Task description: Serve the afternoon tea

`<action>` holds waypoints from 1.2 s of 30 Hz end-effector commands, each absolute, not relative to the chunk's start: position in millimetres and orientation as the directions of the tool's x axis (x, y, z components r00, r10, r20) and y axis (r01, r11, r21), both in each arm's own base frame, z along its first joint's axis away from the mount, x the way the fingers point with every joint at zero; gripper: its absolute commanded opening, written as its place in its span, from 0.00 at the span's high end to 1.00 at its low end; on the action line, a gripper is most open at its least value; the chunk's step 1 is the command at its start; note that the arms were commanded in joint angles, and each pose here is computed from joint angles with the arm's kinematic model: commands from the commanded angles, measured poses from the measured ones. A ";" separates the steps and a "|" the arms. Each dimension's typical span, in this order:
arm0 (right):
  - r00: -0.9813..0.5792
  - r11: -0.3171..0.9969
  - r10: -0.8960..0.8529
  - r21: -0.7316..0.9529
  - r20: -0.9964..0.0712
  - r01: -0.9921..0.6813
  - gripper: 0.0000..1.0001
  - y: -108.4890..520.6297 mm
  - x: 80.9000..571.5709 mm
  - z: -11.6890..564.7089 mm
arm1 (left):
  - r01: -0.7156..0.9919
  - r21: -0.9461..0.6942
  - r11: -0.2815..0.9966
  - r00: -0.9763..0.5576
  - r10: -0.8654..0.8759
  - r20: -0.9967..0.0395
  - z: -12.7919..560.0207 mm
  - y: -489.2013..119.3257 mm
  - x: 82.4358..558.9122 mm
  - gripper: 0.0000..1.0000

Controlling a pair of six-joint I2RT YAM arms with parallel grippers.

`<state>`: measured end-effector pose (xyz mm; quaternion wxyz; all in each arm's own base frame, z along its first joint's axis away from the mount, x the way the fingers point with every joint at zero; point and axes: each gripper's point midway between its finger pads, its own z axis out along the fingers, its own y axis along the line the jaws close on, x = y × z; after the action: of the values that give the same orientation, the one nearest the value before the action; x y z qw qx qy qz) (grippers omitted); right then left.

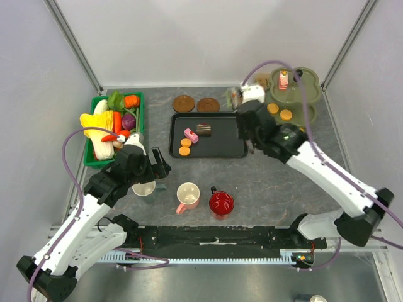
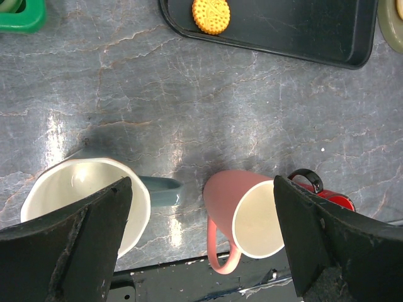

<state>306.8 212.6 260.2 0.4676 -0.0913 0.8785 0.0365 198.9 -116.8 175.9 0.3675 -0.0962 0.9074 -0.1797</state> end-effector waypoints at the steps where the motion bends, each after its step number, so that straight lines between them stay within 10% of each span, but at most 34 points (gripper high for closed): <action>1: -0.349 0.999 -0.041 -0.033 -0.936 -0.031 0.67 149.5 329.2 360.8 | -0.052 -0.418 0.907 -0.696 -0.333 -0.637 180.7 -118.0 201.9 0.01; 19: -0.368 0.972 0.086 -0.004 -0.926 0.237 0.67 -40.7 405.2 404.2 | -0.052 -0.419 0.907 -0.692 -0.335 -0.640 181.1 -117.1 201.5 0.01; 36: -0.507 0.985 0.157 0.096 -0.848 0.143 0.62 -44.6 417.3 344.5 | -0.074 -0.404 0.912 -0.699 -0.336 -0.631 176.9 -116.5 204.8 0.01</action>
<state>423.0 -50.3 337.6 0.4761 0.0966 0.8740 -0.0088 200.0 -116.6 172.9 0.3631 -0.0968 0.9102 -0.1742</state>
